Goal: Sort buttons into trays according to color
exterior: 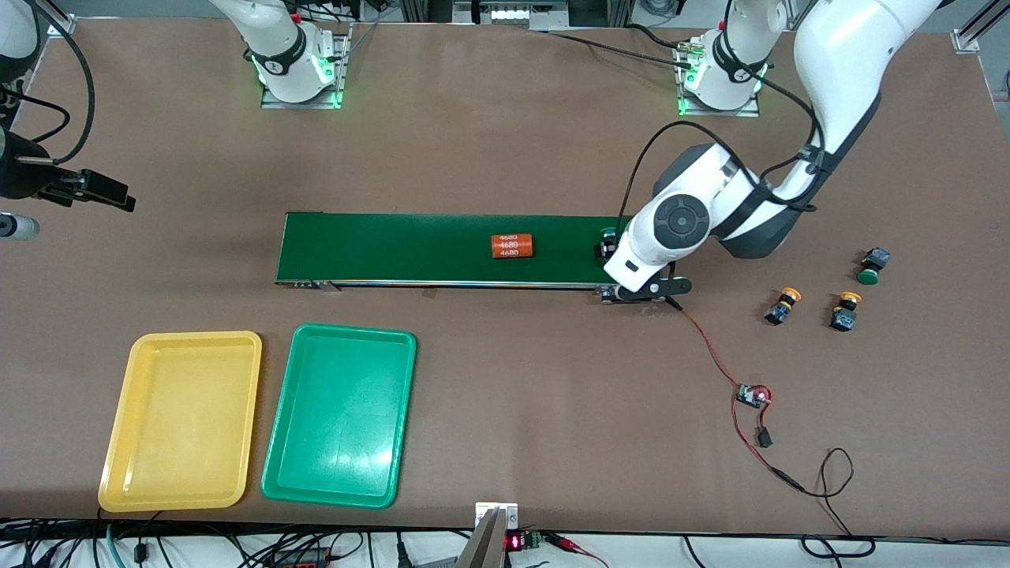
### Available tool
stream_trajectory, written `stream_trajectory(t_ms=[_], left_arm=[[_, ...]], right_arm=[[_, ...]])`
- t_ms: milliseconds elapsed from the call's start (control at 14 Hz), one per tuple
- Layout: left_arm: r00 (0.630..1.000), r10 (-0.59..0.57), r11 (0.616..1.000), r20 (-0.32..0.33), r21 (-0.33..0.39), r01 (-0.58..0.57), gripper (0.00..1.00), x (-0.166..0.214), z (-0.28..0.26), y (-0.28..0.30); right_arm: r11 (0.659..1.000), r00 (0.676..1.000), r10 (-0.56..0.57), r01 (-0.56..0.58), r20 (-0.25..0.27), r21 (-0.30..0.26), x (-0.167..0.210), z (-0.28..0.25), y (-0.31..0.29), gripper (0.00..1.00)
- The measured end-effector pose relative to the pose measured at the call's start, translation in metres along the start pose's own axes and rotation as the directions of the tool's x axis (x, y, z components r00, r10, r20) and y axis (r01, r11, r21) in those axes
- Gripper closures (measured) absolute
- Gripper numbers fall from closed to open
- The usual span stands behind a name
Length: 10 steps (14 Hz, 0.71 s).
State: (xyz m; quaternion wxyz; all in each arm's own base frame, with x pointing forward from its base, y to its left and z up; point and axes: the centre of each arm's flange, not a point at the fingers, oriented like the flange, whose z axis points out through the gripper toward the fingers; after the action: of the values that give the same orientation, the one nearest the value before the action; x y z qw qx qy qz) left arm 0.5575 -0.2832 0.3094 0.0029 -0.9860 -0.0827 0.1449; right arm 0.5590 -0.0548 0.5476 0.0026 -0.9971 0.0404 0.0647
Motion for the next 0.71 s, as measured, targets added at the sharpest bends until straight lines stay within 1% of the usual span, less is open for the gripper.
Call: stream_trajectory(t_ms=[142,214,356,499,712], left_arm=[[1.000,-0.017,1.000,-0.007,-0.012,0.017,0.00,0.012,-0.034,-0.012],[1.000,0.011,1.000,-0.005,-0.012,-0.011,0.00,0.021,-0.046,-0.025],[0.994,0.106,0.994,0.002,-0.004,-0.106,0.00,0.044,-0.057,-0.066],[0.972,0.236,0.971,0.006,0.045,-0.236,0.00,0.066,-0.058,-0.117],[0.913,0.407,0.909,0.039,0.086,-0.408,0.00,0.097,-0.047,-0.189]], right_arm=[[1.000,1.000,-0.003,0.003,0.000,0.000,-0.001,0.000,-0.001,0.00],[1.000,1.000,-0.004,0.004,-0.006,0.000,-0.002,0.001,-0.002,0.00],[1.000,0.999,-0.005,0.005,-0.034,0.001,-0.012,0.011,-0.002,0.00],[1.000,0.998,-0.005,0.005,-0.060,0.003,-0.031,0.021,-0.002,0.00],[1.000,0.994,-0.007,0.007,-0.109,0.005,-0.059,0.039,-0.003,0.00]])
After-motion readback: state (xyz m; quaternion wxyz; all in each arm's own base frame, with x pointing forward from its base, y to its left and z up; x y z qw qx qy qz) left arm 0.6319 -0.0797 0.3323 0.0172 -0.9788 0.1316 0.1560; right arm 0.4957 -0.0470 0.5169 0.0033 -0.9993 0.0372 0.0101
